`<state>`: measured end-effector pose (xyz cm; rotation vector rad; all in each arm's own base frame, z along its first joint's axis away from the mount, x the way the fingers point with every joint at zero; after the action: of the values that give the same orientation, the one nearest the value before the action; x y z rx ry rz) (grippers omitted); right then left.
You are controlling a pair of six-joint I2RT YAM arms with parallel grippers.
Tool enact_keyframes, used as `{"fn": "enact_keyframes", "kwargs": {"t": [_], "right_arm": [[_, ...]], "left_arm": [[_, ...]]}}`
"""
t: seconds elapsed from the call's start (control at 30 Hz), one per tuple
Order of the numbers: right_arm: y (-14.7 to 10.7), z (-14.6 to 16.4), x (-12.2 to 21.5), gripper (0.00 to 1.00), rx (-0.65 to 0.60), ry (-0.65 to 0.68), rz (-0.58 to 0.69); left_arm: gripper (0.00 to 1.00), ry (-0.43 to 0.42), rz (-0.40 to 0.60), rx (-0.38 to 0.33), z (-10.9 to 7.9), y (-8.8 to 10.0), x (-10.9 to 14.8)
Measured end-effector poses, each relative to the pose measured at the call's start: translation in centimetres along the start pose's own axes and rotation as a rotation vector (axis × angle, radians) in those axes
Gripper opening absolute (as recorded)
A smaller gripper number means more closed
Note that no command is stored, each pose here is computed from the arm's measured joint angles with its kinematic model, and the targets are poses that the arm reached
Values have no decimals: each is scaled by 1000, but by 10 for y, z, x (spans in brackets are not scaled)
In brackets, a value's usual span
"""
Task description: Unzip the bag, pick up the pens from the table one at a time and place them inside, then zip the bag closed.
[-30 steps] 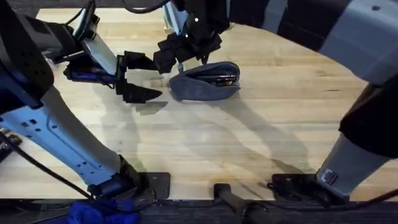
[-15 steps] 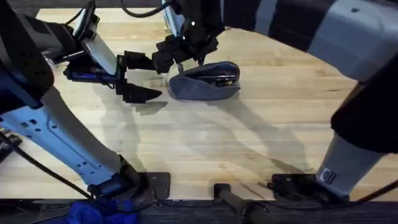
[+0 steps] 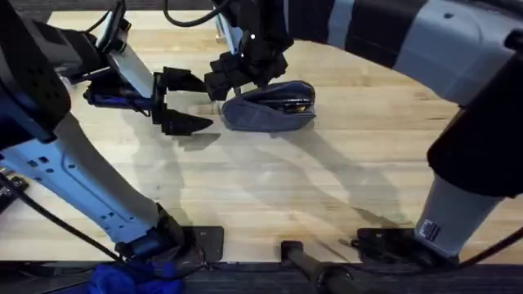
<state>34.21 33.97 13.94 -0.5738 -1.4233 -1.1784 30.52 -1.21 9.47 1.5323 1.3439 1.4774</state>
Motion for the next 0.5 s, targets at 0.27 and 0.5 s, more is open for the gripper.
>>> {"fn": "enact_keyframes", "kwargs": {"t": [0.27, 0.5], "right_arm": [[-3, 8, 0, 891, 8, 5, 3], [-4, 11, 0, 777, 15, 8, 4]], "left_arm": [[995, 0, 0, 0, 0, 0, 0], [995, 0, 0, 0, 0, 0, 0]]}}
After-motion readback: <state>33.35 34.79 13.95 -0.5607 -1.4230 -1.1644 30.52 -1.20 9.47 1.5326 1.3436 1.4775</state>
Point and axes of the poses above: each hand's point on the last joint's axis, 136 mm out from that joint toward the fingers, its own x axis back along the fingers, its own z axis along the line the jaws close on, y = z × x, the point moved 2 cm from there along x, back along the fingers, and after that the axes turned 1 degree about -x, right-handed, at the moved point
